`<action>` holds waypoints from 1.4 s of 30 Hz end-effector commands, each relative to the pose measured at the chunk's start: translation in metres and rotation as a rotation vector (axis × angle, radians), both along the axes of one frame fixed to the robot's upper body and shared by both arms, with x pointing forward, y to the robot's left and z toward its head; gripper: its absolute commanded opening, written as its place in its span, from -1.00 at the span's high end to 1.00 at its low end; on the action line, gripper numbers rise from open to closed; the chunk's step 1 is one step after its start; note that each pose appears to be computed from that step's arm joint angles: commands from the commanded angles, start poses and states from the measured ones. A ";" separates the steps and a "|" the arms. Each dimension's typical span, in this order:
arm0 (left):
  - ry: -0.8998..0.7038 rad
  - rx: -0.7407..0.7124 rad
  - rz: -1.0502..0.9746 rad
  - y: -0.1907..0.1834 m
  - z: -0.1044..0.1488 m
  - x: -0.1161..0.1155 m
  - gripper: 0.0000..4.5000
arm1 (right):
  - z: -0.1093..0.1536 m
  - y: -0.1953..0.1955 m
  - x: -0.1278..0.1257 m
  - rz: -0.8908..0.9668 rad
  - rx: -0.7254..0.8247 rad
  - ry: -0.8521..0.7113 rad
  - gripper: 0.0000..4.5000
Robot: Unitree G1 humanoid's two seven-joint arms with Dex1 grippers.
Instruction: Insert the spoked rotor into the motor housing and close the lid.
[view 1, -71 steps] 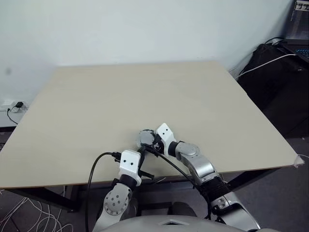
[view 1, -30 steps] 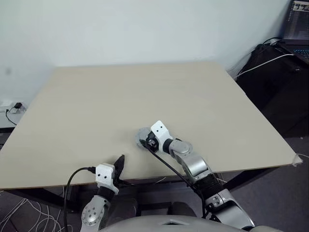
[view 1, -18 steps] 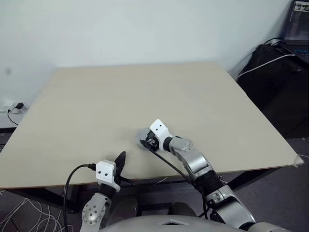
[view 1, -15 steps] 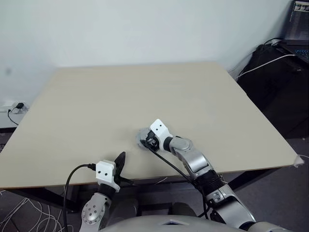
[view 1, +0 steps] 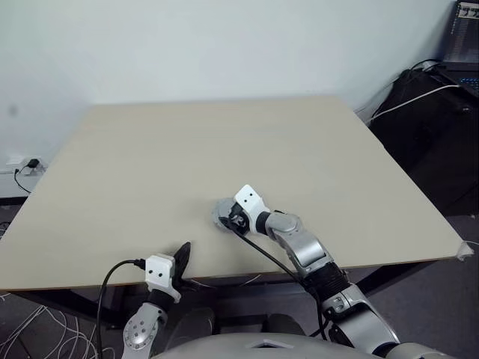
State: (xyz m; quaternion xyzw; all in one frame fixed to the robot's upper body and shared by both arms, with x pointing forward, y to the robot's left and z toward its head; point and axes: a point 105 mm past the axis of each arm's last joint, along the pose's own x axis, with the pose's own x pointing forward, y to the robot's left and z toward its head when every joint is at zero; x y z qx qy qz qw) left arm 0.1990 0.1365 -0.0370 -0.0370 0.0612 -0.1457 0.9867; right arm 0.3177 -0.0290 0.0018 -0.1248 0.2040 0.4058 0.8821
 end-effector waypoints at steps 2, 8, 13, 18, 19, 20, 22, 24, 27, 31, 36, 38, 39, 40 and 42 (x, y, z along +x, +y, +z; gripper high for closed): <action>-0.046 0.003 -0.003 0.001 0.001 0.003 1.00 | 0.001 -0.007 0.003 -0.019 -0.010 -0.009 -0.46; -0.051 0.004 -0.004 0.002 -0.004 0.005 1.00 | -0.001 -0.012 0.004 -0.027 -0.055 -0.017 -0.46; -0.065 0.003 -0.004 0.000 -0.001 0.006 1.00 | -0.005 -0.016 0.006 -0.041 -0.079 -0.004 -0.46; -0.076 0.001 -0.002 -0.001 0.004 0.008 1.00 | -0.005 -0.018 0.009 -0.071 -0.085 0.006 -0.46; -0.078 0.001 -0.001 -0.001 0.006 0.009 1.00 | -0.006 -0.018 0.009 -0.074 -0.085 0.008 -0.46; -0.080 0.001 0.000 -0.001 0.007 0.009 1.00 | -0.006 -0.017 0.009 -0.075 -0.086 0.009 -0.46; -0.083 0.002 0.002 0.000 0.009 0.009 1.00 | -0.006 -0.016 0.009 -0.073 -0.088 0.011 -0.46; -0.085 0.001 0.008 0.001 0.012 0.010 1.00 | -0.007 -0.014 0.007 -0.067 -0.088 0.023 -0.46; -0.098 -0.001 0.026 0.003 0.020 0.015 1.00 | -0.009 -0.013 0.006 -0.064 -0.084 0.040 -0.46; -0.089 0.001 0.096 0.009 0.034 0.037 1.00 | -0.010 -0.013 0.005 -0.065 -0.090 0.045 -0.46; -0.062 0.027 0.154 0.012 0.055 0.070 1.00 | -0.010 -0.013 0.006 -0.071 -0.087 0.046 -0.46; -0.019 0.030 0.125 0.008 0.057 0.083 1.00 | -0.009 -0.012 0.006 -0.073 -0.084 0.046 -0.46; 0.019 0.004 0.100 0.004 0.057 0.090 1.00 | -0.009 -0.012 0.006 -0.074 -0.082 0.046 -0.46; 0.049 -0.014 0.078 0.001 0.058 0.096 1.00 | -0.009 -0.011 0.006 -0.075 -0.080 0.045 -0.46; 0.080 -0.038 0.047 -0.003 0.060 0.103 1.00 | -0.009 -0.011 0.006 -0.077 -0.078 0.045 -0.46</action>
